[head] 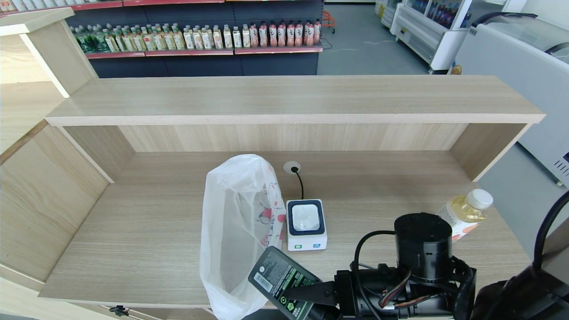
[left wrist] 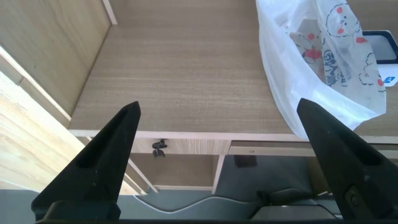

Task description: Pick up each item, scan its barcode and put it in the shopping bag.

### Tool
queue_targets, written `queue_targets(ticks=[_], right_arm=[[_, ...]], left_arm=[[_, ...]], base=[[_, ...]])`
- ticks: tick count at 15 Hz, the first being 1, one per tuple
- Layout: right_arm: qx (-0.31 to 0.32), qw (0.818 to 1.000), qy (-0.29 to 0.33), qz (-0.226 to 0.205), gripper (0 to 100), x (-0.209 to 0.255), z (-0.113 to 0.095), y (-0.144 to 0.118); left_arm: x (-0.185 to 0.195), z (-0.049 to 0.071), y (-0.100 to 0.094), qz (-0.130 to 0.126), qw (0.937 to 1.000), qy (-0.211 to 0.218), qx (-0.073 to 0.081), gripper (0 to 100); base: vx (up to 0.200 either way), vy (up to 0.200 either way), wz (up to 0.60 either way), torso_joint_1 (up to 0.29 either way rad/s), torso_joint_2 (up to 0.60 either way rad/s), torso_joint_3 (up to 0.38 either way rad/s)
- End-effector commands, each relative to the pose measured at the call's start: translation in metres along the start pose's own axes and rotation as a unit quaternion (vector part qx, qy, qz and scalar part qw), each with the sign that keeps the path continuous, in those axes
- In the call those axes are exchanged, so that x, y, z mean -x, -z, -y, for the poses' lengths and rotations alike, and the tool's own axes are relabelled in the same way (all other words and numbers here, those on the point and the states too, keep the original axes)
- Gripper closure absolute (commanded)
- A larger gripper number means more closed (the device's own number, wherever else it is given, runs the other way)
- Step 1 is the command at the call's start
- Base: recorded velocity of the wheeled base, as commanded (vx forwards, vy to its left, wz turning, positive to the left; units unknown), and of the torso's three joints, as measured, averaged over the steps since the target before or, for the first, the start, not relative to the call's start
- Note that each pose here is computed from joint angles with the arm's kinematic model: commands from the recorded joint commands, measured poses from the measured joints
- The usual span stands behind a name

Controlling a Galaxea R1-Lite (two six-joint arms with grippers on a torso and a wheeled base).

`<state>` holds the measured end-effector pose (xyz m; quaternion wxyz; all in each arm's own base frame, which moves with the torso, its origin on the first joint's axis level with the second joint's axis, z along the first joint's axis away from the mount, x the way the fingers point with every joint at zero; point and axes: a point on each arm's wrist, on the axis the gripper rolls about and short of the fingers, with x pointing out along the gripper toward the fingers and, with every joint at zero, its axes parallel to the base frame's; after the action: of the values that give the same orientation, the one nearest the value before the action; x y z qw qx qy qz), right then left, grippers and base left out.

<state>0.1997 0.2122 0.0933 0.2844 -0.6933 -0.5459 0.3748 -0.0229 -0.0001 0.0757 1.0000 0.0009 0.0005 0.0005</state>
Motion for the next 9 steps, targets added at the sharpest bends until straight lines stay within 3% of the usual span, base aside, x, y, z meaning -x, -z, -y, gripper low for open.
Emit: queue_targets(ticks=[1,9], right_arm=[[0.015,1.000,0.008,-0.006,100,-0.0012,0.0007,0.0010],[0.039,0.999,0.010,-0.032,100,0.0052,-0.0026,0.0084]], left_arm=[[0.0000,0.0000,0.0000,0.001,1.0000,0.000,0.000,0],[0.0000,0.0000,0.0001,0.000,1.0000,0.000,0.000,0]], base=[[0.000,0.000,0.00,0.000,0.00,0.000],[0.000,0.000,0.00,0.000,0.00,0.000]])
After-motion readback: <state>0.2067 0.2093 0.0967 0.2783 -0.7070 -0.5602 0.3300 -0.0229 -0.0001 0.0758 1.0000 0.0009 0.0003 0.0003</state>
